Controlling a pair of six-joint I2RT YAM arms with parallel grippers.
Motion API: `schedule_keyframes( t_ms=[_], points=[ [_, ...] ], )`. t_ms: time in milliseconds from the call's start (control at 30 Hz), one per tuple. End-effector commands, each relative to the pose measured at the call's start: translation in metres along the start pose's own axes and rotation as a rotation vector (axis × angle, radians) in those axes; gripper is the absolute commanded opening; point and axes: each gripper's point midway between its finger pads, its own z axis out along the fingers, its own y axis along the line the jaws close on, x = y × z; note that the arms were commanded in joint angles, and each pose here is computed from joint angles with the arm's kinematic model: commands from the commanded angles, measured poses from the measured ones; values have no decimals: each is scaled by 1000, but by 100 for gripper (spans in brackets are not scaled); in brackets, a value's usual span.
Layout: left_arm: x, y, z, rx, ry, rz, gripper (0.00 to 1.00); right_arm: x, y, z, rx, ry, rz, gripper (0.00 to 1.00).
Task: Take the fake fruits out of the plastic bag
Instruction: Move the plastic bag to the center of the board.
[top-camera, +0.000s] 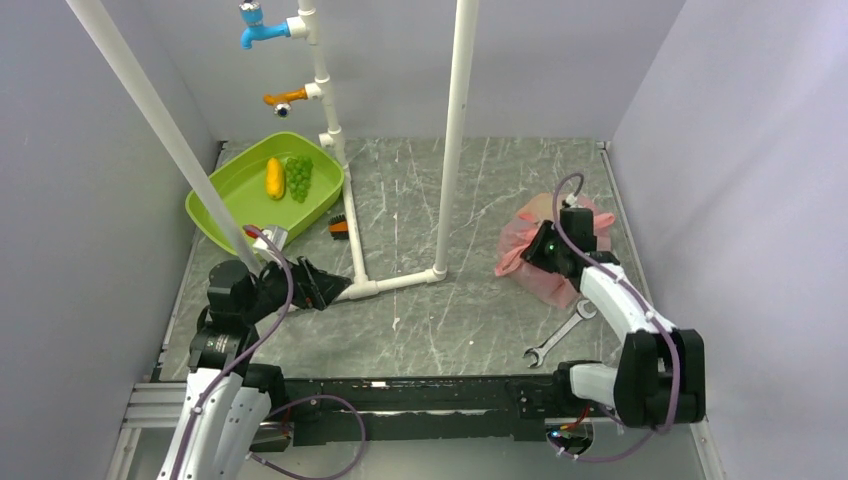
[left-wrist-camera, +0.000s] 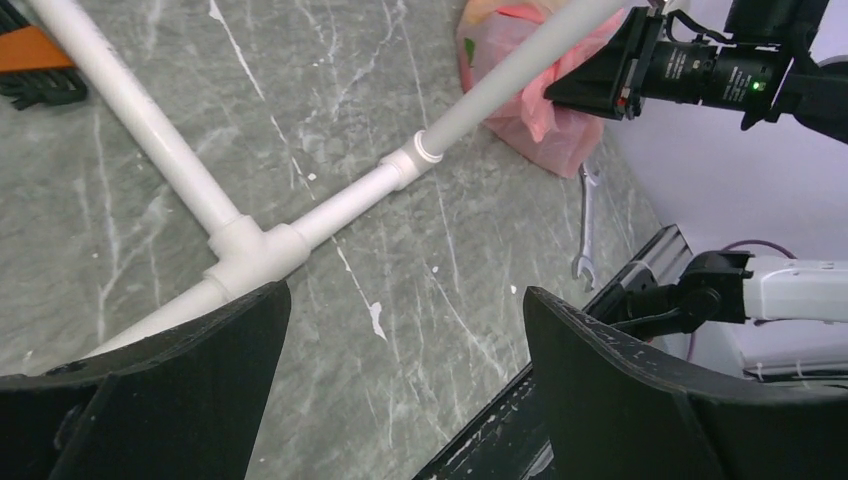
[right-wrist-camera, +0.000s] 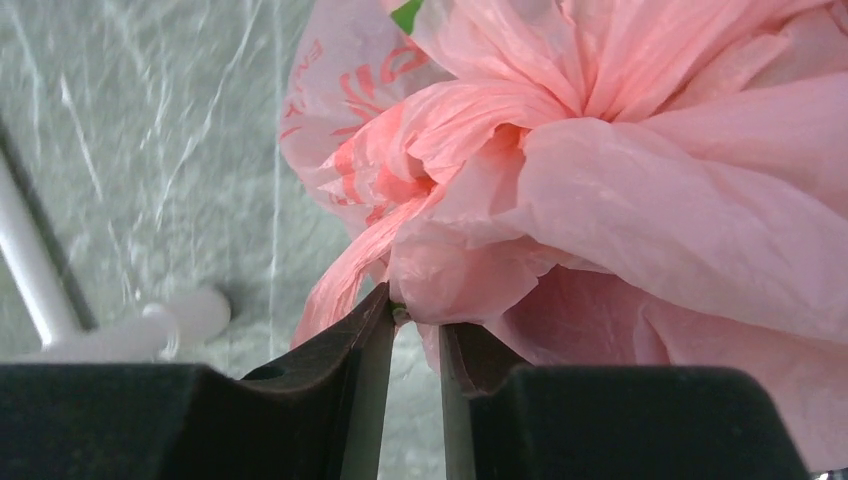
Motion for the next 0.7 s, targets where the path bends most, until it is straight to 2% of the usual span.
schedule_keyframes(
  t_ms=[0, 100, 200, 333, 567, 667],
  points=[
    [-4, -16, 5, 112, 1, 34, 92, 36, 21, -19, -82, 46, -86, 25],
    [2, -18, 9, 141, 35, 18, 88, 60, 26, -29, -128, 69, -103, 20],
    [7, -27, 13, 175, 79, 28, 82, 85, 34, -39, -215, 112, -111, 9],
    [13, -47, 23, 239, 129, 64, 81, 111, 55, -54, -349, 176, -152, 0],
    [25, -88, 55, 356, 231, 111, 81, 146, 97, -84, -582, 238, -321, 0],
    [15, -103, 71, 382, 258, 189, 82, 162, 112, -90, -659, 282, -381, 0]
  ],
)
